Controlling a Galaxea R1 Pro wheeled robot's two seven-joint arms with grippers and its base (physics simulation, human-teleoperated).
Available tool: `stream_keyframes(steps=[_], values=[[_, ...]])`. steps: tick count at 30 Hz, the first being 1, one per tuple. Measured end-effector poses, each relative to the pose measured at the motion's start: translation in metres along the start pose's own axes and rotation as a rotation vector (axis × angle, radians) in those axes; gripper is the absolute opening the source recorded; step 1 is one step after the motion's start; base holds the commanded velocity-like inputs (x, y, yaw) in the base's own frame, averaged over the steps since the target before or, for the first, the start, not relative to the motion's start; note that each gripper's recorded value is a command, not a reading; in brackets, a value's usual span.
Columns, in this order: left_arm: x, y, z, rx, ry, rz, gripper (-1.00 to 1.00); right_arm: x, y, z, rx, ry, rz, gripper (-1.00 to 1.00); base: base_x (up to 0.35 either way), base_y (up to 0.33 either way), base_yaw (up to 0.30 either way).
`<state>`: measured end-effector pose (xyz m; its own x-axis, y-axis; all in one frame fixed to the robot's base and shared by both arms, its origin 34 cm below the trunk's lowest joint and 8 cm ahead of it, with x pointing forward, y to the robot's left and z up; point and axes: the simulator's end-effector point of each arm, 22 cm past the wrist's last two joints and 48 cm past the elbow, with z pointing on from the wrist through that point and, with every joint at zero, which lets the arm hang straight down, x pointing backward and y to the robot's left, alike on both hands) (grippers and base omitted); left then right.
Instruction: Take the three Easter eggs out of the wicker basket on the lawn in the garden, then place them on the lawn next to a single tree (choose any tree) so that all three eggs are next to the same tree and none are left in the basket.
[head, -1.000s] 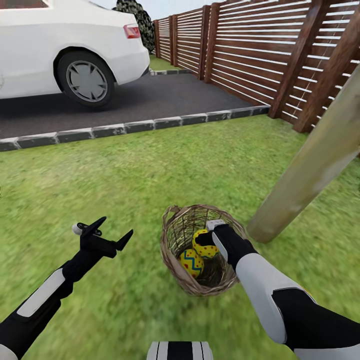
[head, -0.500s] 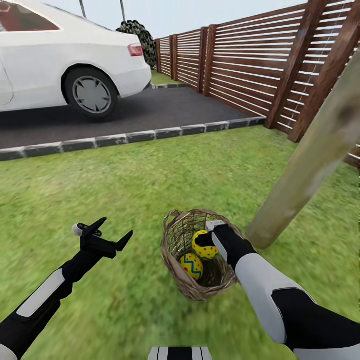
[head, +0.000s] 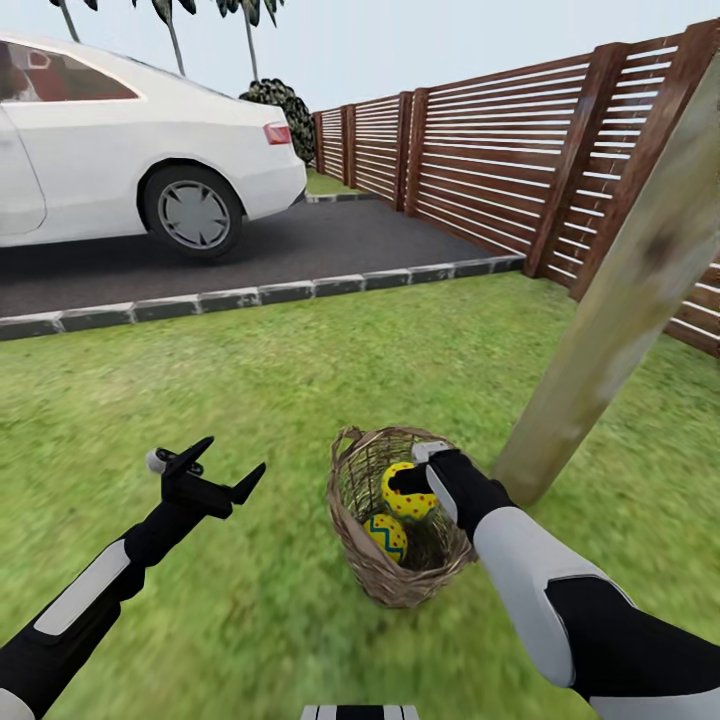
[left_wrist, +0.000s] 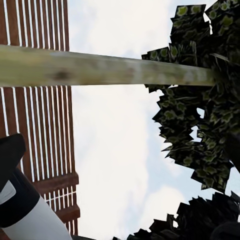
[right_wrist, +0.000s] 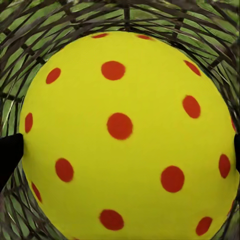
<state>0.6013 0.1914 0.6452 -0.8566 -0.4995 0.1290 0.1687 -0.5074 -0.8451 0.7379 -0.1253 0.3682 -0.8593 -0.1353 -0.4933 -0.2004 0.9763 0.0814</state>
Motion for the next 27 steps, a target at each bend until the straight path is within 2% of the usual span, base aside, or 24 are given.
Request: stream_keyframes(steps=[3,6,11,21,27], values=[[0.002,-0.006,0.003,0.006,0.006,0.009,1.0,-0.005,0.0,-0.006,0.002,-0.009,0.0,-1.0,0.0,0.0,0.0],[0.005,-0.012,0.005,0.012,0.012,0.017,1.0,-0.003,0.003,-0.013,-0.004,0.009,-0.001,-1.0,0.0,0.0,0.0],[0.008,-0.021,0.009,0.021,0.021,0.032,1.0,-0.011,0.014,-0.024,-0.053,-0.005,-0.005,-1.0,0.0,0.0,0.0],[0.018,-0.041,0.018,0.041,0.044,0.059,1.0,-0.029,0.017,-0.047,-0.053,-0.045,-0.012,-1.0,-0.002,0.0,0.0],[0.02,-0.052,0.024,0.045,0.051,0.068,1.0,-0.038,0.021,-0.058,-0.056,-0.053,-0.015,-1.0,-0.233,0.0,0.0]])
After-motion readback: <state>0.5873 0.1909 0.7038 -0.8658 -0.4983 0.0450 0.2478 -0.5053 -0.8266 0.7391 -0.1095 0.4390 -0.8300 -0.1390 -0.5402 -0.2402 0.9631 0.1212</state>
